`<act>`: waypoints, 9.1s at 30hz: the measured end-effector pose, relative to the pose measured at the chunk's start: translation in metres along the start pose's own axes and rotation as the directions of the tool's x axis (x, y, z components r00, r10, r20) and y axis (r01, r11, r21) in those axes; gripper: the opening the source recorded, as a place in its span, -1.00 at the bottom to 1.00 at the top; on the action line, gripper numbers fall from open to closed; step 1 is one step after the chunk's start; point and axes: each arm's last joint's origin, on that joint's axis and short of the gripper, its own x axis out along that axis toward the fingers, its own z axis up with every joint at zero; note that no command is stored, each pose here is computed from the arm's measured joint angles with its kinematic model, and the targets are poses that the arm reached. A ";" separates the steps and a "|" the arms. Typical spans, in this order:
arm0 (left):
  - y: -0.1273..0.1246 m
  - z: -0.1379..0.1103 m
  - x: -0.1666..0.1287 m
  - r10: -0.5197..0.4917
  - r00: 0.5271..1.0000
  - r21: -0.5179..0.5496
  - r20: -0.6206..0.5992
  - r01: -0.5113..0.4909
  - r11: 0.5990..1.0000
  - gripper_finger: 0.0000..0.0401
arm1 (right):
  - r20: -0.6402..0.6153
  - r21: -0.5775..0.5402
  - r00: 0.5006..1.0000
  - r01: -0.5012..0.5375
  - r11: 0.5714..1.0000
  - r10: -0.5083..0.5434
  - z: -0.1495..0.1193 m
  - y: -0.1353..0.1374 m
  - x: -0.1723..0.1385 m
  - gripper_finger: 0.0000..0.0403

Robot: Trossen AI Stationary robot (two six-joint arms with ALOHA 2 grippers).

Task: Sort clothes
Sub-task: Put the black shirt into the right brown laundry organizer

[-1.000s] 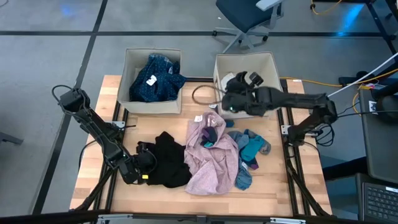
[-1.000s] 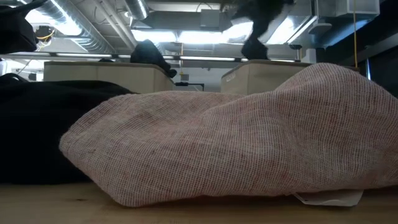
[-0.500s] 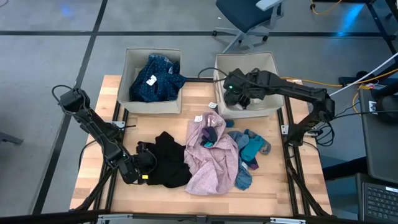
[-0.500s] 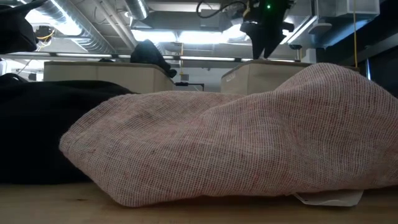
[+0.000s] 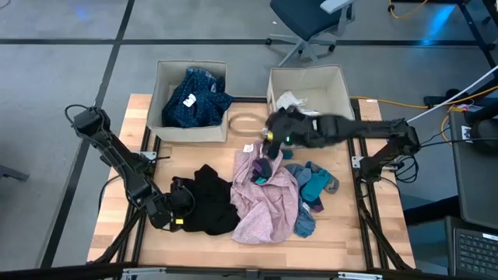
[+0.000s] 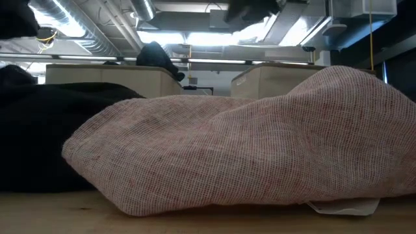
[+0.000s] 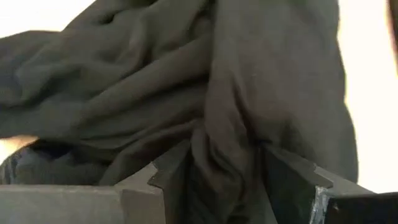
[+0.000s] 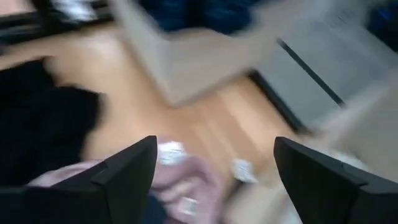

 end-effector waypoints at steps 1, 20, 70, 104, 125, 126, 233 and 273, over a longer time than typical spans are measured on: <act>-0.001 0.003 -0.003 -0.011 1.000 0.009 -0.001 0.011 1.000 -0.14 | 0.022 -0.031 0.999 -0.034 0.999 0.034 -0.002 0.011 0.001 0.60; -0.001 0.010 -0.053 -0.072 0.993 -0.089 -0.089 0.065 0.994 -0.14 | 0.125 -0.427 0.859 -0.405 0.808 0.497 -0.057 0.165 0.067 0.60; -0.035 -0.042 0.001 0.165 0.949 0.013 0.267 -0.175 0.984 -0.14 | 0.136 -0.190 0.894 -0.399 0.897 0.427 -0.165 0.216 0.232 0.29; -0.018 -0.028 0.004 0.306 0.622 -0.052 0.721 -0.392 0.919 -0.14 | 0.453 -0.248 0.889 0.188 0.950 -0.058 -0.013 0.120 0.051 -0.74; -0.013 -0.019 0.012 0.352 0.653 -0.204 0.671 -0.294 0.934 -0.14 | 0.632 -0.058 0.674 0.534 0.844 -0.383 0.049 -0.048 -0.113 -0.73; -0.013 -0.018 0.014 0.360 0.656 -0.216 0.663 -0.292 0.932 -0.14 | 0.637 -0.042 0.658 0.550 0.834 -0.402 0.049 -0.057 -0.120 -0.73; 0.002 0.006 0.035 0.446 0.734 -0.204 0.512 -0.401 0.893 -0.14 | 0.159 0.056 0.979 -0.136 0.989 0.126 -0.030 -0.144 0.006 0.50; 0.002 0.007 0.035 0.446 0.733 -0.207 0.513 -0.399 0.893 -0.14 | 0.038 -0.556 0.950 0.277 0.784 -0.309 -0.050 -0.085 0.095 -0.60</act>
